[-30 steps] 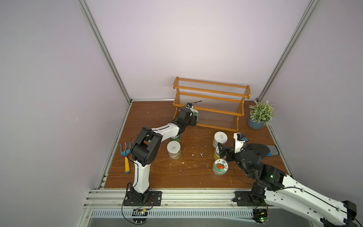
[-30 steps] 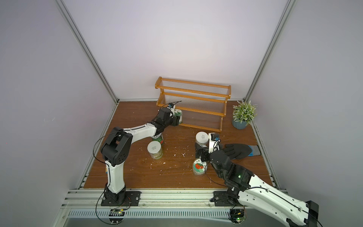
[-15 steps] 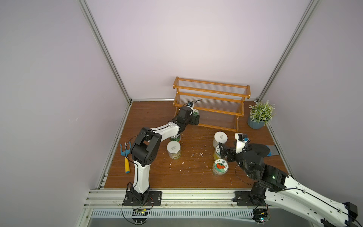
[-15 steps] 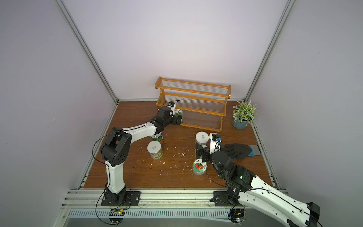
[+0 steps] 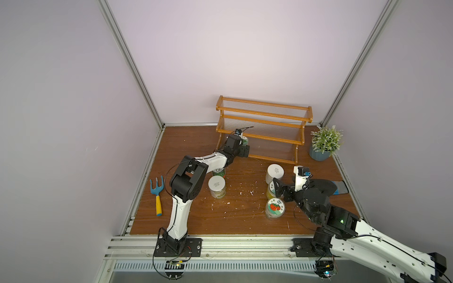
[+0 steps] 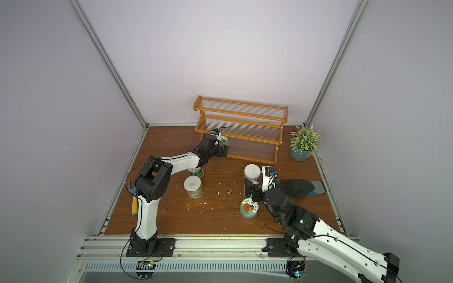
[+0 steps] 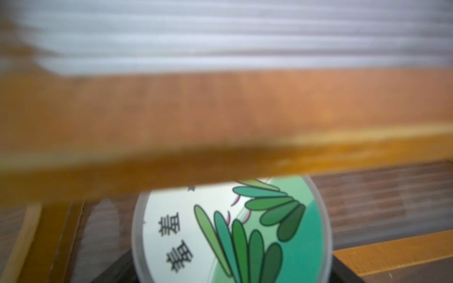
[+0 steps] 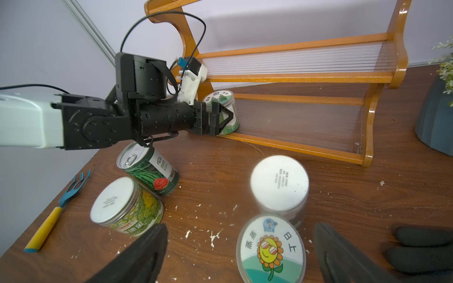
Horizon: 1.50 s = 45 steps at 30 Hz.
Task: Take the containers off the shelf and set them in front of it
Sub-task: 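Pick up a container from the shelf.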
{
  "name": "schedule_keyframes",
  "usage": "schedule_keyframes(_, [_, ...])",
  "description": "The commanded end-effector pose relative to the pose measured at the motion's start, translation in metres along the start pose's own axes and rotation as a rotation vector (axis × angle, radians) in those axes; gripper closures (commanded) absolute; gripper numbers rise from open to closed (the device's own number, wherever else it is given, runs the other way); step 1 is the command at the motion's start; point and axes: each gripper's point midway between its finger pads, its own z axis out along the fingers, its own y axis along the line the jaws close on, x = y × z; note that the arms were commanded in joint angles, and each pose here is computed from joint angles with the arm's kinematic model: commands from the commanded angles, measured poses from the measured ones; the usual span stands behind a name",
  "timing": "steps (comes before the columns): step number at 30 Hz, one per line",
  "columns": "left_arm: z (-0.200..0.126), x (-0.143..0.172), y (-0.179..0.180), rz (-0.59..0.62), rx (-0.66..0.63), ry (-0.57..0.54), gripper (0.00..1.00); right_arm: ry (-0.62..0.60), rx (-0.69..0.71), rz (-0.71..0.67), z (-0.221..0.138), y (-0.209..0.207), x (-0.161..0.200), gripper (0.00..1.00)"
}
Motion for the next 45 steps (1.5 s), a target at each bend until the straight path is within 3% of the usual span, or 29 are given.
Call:
schedule_keyframes(1, [0.004, -0.014, -0.005, -0.024, -0.011, -0.048, 0.0, -0.033, 0.014, 0.021, -0.003, -0.004, -0.009, 0.01])
schedule_keyframes(5, [0.006, -0.019, -0.007, -0.032, 0.001, -0.069, 0.03, -0.032, 0.014, 0.024, -0.003, -0.004, -0.008, 0.01])
schedule_keyframes(12, [0.012, -0.019, -0.011, -0.031, 0.018, -0.069, 0.23, -0.031, 0.015, 0.027, -0.004, -0.005, -0.007, 0.01])
schedule_keyframes(16, [0.007, -0.02, -0.012, -0.037, 0.027, -0.073, 0.3, -0.032, 0.017, 0.029, -0.005, -0.007, -0.008, 0.01])
schedule_keyframes(37, [-0.061, -0.043, -0.024, -0.008, 0.095, -0.118, 0.32, -0.021, 0.003, 0.03, 0.0, -0.002, -0.001, 0.01])
schedule_keyframes(45, [-0.088, -0.03, -0.027, 0.006, 0.121, -0.093, 0.32, -0.024, 0.0, 0.034, -0.001, -0.002, -0.004, 0.01])
